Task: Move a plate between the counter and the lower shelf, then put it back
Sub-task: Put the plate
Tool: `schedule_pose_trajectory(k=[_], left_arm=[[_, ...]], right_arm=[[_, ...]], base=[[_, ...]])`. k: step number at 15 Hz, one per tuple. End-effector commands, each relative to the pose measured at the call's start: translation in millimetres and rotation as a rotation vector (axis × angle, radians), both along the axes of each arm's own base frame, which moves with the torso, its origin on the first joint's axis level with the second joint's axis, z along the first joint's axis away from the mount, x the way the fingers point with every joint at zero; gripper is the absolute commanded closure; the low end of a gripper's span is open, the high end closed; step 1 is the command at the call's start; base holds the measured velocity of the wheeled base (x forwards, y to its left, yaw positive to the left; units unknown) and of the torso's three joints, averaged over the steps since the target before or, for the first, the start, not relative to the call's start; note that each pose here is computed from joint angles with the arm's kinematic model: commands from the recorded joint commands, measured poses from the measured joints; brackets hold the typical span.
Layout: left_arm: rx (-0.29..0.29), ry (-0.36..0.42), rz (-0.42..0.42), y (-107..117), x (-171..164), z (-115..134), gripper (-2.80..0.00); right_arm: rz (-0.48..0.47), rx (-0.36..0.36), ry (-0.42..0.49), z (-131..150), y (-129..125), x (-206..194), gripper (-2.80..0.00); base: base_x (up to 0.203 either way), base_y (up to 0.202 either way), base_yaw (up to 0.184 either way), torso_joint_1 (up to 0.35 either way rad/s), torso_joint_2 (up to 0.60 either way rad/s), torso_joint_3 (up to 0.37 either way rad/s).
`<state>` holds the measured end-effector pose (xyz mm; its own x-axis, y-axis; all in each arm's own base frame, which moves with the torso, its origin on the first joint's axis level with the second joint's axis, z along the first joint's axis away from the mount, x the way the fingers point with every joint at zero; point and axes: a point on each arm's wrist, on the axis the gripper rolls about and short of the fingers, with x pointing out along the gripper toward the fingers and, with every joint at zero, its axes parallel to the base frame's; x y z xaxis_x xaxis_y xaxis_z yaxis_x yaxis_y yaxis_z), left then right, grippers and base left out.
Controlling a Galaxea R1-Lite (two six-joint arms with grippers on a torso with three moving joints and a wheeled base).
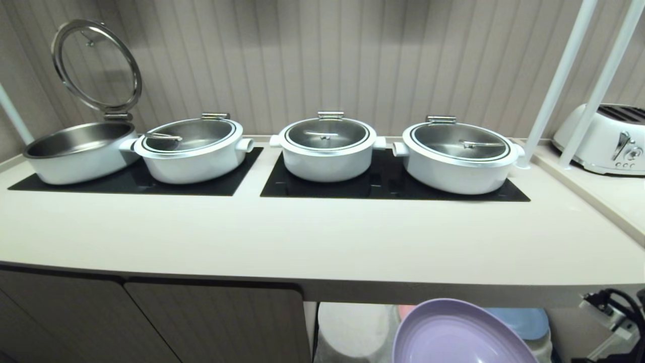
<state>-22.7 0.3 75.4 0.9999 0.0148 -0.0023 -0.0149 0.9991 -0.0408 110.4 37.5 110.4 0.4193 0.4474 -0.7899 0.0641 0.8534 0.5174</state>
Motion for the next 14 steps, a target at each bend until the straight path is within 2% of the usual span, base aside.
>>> schedule_pose_trajectory(k=[1, 9, 14], left_arm=[[-0.001, 0.001, 0.001, 0.0, 0.1, 0.0, 0.00], [-0.001, 0.001, 0.001, 0.0, 0.1, 0.0, 0.00], [-0.001, 0.001, 0.001, 0.0, 0.1, 0.0, 0.00]], right_arm=[[-0.001, 0.003, 0.001, 0.4, 0.2, 0.5, 0.00], [-0.006, 0.003, 0.000, 0.5, -0.5, -0.2, 0.00], [-0.028, 0.006, 0.000, 0.1, -2.9, -0.9, 0.00]], base=[[0.000, 0.000, 0.000, 0.153, -0.31, -0.154], [0.000, 0.000, 0.000, 0.156, -0.31, -0.162], [0.000, 0.000, 0.000, 0.000, 0.00, 0.000]])
